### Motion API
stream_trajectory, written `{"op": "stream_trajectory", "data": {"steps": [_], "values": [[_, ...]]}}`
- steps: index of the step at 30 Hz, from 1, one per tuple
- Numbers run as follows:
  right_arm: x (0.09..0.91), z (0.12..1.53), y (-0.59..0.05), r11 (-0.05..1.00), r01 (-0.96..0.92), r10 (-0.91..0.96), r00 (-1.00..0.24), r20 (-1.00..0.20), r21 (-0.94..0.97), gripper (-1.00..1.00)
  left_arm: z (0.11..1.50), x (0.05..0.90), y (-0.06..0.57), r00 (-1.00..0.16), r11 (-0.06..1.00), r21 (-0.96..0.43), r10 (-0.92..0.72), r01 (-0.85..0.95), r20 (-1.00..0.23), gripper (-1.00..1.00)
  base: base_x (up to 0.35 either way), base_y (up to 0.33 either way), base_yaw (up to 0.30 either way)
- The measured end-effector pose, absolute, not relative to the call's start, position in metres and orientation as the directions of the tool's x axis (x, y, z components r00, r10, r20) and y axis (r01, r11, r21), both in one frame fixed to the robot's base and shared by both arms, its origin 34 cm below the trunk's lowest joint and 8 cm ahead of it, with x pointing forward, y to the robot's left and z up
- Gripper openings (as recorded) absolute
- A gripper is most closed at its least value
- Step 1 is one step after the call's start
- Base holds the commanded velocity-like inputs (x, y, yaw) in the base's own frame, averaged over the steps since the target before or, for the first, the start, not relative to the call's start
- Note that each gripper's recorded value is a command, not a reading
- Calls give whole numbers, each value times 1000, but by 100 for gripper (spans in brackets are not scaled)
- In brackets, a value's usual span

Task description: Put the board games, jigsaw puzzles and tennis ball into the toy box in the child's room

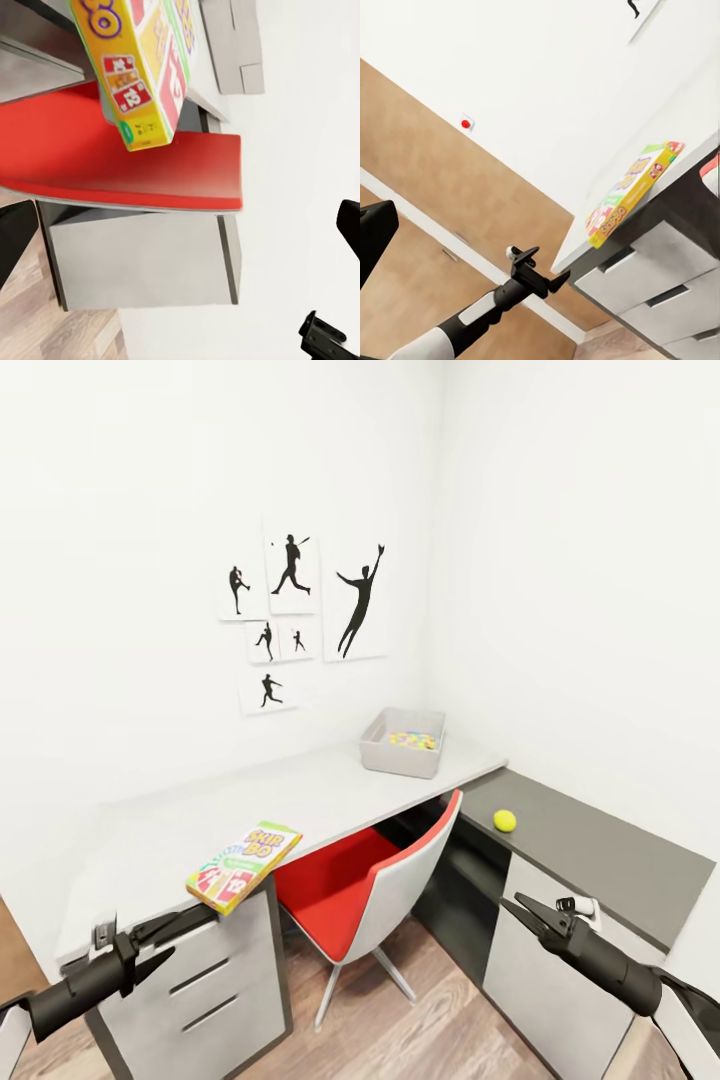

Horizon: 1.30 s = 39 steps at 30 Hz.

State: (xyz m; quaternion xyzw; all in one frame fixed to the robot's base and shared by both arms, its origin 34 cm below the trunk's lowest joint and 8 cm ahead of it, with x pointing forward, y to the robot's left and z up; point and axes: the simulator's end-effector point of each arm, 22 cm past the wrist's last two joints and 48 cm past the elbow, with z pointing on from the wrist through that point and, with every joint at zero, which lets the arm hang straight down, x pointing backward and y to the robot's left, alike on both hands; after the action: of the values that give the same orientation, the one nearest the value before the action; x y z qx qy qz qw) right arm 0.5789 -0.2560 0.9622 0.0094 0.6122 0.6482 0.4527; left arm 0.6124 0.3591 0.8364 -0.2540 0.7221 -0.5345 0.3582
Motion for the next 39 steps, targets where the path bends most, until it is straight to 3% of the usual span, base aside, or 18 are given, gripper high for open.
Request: {"op": "stream_trajectory", "data": {"steps": [39], "values": [[579, 962, -256, 159, -577, 599, -589, -543, 801, 100, 836, 613, 359, -612, 299, -954, -752, 14, -244, 100, 78, 0, 0]]}}
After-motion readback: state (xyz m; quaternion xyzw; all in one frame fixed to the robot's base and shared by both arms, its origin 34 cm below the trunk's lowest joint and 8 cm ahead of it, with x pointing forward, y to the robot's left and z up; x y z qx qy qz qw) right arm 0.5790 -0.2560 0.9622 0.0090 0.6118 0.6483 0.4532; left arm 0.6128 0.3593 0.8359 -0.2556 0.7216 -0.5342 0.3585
